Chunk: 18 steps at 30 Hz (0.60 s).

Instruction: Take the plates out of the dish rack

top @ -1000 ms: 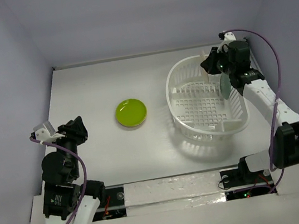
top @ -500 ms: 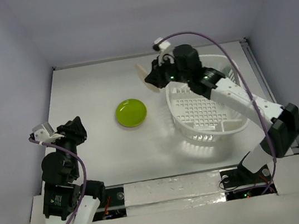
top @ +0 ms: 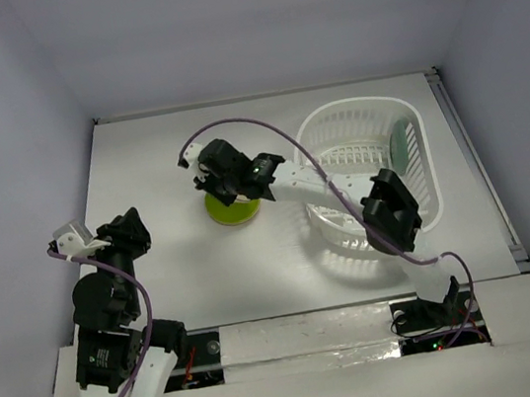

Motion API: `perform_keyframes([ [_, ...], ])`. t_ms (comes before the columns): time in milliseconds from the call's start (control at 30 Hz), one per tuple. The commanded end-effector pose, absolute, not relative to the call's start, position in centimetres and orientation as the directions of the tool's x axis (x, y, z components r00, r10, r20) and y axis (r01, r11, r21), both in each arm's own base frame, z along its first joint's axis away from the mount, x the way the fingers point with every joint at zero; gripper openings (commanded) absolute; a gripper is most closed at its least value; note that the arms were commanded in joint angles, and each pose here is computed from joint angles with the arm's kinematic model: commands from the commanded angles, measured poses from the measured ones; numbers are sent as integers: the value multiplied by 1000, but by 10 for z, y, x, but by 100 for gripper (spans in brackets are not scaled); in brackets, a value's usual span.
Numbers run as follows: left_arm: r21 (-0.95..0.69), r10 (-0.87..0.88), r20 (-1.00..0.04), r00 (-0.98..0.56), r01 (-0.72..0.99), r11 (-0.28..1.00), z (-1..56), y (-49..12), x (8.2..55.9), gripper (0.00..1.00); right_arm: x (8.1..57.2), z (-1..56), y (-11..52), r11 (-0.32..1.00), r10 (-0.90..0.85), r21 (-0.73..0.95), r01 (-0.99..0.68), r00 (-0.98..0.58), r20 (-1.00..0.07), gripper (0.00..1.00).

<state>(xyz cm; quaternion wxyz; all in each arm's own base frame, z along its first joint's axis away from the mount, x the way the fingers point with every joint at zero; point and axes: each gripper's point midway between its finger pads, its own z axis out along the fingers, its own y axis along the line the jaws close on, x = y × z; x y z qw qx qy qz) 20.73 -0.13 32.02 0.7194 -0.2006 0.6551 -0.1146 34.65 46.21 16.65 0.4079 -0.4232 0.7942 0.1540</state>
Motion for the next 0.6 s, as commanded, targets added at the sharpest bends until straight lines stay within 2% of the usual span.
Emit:
perform_keyframes([
  [0,-455,-439,-884,162,-84,886,333,1,204,33,355,190,465,612,-564,-207,-763,-238,-791,0],
  [167,-456,-439,-883,167,-80,886,335,1,203,33,347,160,472,607,-599,-229,-761,-249,-761,1],
  [233,-457,-440,-882,167,-80,886,335,1,202,33,346,152,473,614,-607,-248,-750,-247,-756,13],
  [267,-457,-440,-883,165,-79,886,334,1,202,33,345,151,473,617,-605,-246,-748,-249,-756,22],
  [333,-457,-440,-883,165,-79,886,334,1,202,33,344,147,472,624,-599,-236,-745,-263,-756,30],
  [400,-458,-441,-882,165,-79,885,334,1,202,34,343,148,471,630,-592,-230,-742,-268,-760,43],
  [433,-457,-440,-883,166,-81,886,334,1,202,34,342,149,468,636,-588,-226,-738,-273,-761,44],
  [500,-458,-441,-882,165,-79,885,334,1,202,34,342,153,466,649,-574,-220,-728,-279,-770,54],
  [567,-457,-441,-882,167,-77,886,335,1,201,34,342,175,457,684,-532,-214,-697,-276,-800,57],
])
